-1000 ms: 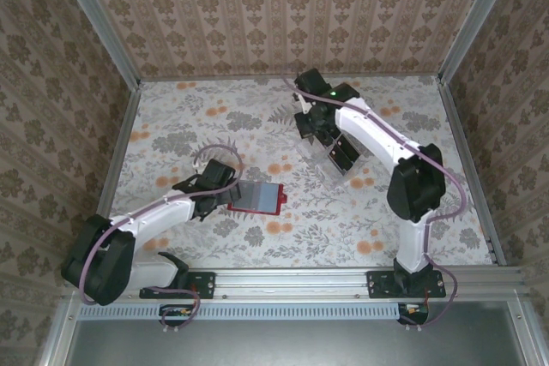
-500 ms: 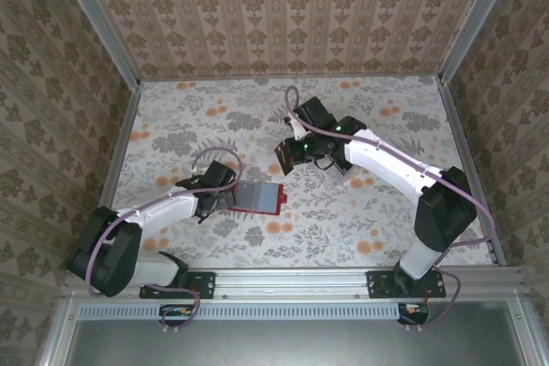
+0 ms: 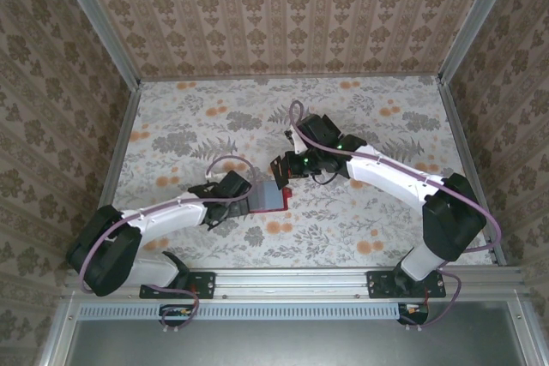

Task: Put the credit cards into the card holder
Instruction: Insert the credit card into the card slot.

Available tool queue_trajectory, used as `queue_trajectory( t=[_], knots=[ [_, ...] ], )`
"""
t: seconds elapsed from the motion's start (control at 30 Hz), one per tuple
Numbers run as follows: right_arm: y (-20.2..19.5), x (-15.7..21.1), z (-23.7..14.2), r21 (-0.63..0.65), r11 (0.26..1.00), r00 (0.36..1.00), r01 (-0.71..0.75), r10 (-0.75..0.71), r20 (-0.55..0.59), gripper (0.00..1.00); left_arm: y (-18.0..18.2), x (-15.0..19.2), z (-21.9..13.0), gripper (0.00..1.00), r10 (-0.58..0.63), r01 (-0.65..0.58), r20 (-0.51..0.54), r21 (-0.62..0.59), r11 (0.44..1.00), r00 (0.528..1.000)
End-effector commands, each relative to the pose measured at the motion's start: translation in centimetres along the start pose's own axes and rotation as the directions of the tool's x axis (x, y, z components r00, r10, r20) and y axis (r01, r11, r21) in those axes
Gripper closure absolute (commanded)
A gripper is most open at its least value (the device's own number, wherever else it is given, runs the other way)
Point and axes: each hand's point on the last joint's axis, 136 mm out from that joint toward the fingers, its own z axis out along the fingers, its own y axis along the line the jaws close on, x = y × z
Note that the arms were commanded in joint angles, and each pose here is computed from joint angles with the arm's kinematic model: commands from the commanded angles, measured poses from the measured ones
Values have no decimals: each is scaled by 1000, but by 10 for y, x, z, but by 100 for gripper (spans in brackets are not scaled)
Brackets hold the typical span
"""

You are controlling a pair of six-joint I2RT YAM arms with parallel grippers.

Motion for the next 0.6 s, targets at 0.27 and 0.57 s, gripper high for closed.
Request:
queue_trajectory(
  t=[0.27, 0.57],
  knots=[
    [4, 4, 11, -46, 998, 999, -40, 41, 20, 100, 10, -17, -25, 0, -60, 62, 83, -22, 998, 995],
    [4, 20, 47, -42, 998, 998, -56, 55, -16, 100, -28, -43, -26, 0, -37, 14, 140, 161, 987, 989]
  ],
)
